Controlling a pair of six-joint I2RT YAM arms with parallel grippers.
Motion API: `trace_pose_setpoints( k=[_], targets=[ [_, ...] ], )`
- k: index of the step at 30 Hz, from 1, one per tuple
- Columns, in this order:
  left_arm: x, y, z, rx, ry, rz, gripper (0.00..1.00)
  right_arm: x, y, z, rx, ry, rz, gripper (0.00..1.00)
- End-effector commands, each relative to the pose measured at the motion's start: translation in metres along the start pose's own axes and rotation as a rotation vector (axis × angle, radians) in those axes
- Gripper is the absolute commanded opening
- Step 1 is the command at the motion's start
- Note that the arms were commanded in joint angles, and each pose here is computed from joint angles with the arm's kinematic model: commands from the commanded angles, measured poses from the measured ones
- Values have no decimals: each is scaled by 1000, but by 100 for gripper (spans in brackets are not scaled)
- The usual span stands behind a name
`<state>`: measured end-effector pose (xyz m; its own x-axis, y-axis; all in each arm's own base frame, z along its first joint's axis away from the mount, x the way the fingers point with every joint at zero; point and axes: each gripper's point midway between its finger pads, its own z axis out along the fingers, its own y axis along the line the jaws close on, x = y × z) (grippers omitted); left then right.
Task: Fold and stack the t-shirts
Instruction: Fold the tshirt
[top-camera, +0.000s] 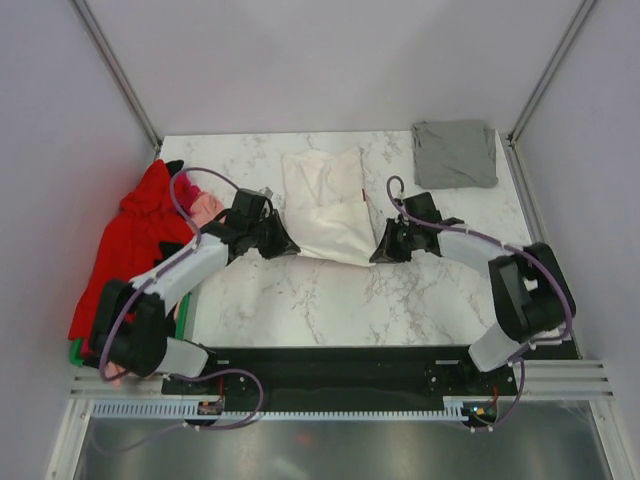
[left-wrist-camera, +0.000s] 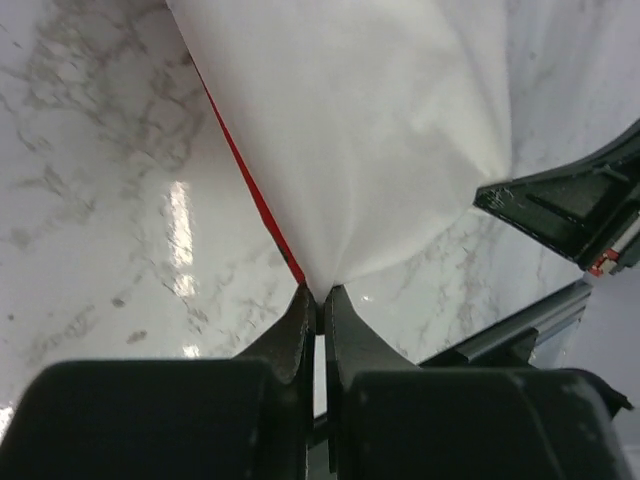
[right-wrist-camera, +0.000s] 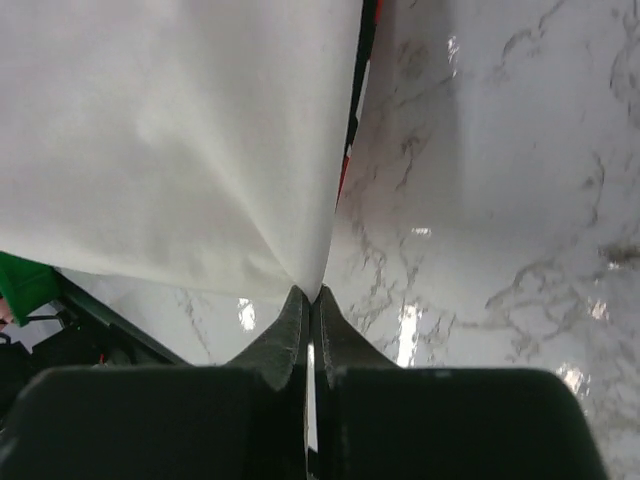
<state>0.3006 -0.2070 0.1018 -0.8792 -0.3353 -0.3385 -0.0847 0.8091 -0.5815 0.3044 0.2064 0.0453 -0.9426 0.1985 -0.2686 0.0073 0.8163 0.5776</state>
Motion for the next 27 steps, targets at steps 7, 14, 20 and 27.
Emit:
trace_pose_setpoints(
  k=[7,14,20,27],
  targets=[
    [77,-32,-88,81,31,-7,2,54,19,-103,-8,-102,45,0],
    [79,-43,-145,122,-39,-25,2,72,46,-152,18,-168,29,0],
    [61,-44,-136,43,-66,-15,2,27,67,-165,88,-243,-32,0],
    [14,-56,-134,5,-141,5,2,-22,85,-161,149,-290,-103,0]
  ],
)
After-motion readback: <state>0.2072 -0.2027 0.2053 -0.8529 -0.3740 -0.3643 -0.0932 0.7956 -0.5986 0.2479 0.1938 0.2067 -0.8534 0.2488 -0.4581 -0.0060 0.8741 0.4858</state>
